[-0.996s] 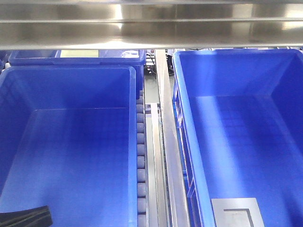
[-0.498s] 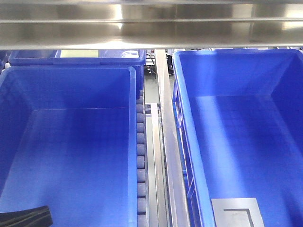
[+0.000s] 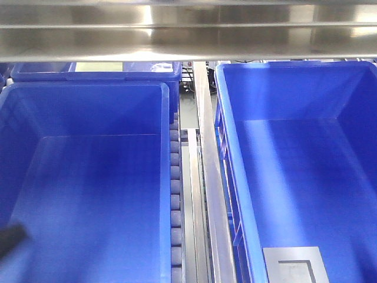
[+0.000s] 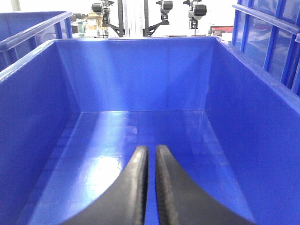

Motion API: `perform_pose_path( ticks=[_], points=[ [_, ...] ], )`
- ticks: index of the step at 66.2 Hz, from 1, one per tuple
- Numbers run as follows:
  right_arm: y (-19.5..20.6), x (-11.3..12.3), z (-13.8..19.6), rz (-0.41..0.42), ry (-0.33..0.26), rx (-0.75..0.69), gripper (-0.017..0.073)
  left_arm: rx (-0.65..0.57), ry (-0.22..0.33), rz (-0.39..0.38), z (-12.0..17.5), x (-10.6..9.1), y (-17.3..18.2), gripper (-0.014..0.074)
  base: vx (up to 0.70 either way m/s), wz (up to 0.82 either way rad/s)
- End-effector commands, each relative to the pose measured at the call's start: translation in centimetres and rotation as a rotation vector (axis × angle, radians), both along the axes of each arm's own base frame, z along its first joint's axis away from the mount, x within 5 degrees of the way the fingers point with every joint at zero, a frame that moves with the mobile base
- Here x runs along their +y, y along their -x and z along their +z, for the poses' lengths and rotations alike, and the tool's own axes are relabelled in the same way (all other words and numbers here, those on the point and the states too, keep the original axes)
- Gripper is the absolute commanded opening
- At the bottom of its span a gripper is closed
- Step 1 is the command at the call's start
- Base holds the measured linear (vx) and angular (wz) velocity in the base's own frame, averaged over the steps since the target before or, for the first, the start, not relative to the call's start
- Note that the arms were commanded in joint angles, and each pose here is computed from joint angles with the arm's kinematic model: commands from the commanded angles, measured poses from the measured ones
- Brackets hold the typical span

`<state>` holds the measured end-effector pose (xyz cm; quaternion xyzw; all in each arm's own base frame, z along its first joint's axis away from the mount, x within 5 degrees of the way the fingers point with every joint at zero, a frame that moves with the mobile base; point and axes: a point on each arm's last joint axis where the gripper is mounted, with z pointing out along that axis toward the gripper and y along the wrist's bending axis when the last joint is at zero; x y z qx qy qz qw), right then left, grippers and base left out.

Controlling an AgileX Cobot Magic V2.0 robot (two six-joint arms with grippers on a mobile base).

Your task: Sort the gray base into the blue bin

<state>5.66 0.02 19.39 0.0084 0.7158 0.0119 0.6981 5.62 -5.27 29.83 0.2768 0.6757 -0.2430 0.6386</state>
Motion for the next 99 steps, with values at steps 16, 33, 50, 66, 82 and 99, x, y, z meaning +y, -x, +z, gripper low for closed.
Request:
perform_pose_path(
  ticks=[16,33,50,66,82,99],
  points=[
    [0.1,0.0,0.9,-0.002,0.013,-0.091,-0.0004,-0.225,0.087,0.458,1.5,4.3,2.2,-0.0005,0.00,0.00],
    [0.1,0.0,0.9,-0.002,0.013,-0.091,-0.0004,-0.247,0.049,0.733,-1.7,5.2,2.4,-0.0005,0.00,0.00],
    [0.1,0.0,0.9,-0.002,0.013,-0.091,-0.0004,-0.229,0.041,0.767,-6.2,5.4,0.7,-0.0005,0.00,0.00],
    [0.1,0.0,0.9,-0.002,0.013,-0.091,-0.0004,-0.160,0.019,0.766,-9.6,5.4,0.0,-0.0005,0.00,0.00],
    [0.1,0.0,0.9,-0.002,0.013,-0.091,-0.0004,-0.137,0.009,0.767,-9.8,5.4,0.0,-0.0005,0.00,0.00],
    [0.1,0.0,0.9,-0.002,0.013,-0.091,-0.0004,-0.134,0.006,0.767,-9.8,5.4,0.0,-0.0005,0.00,0.00]
  ],
)
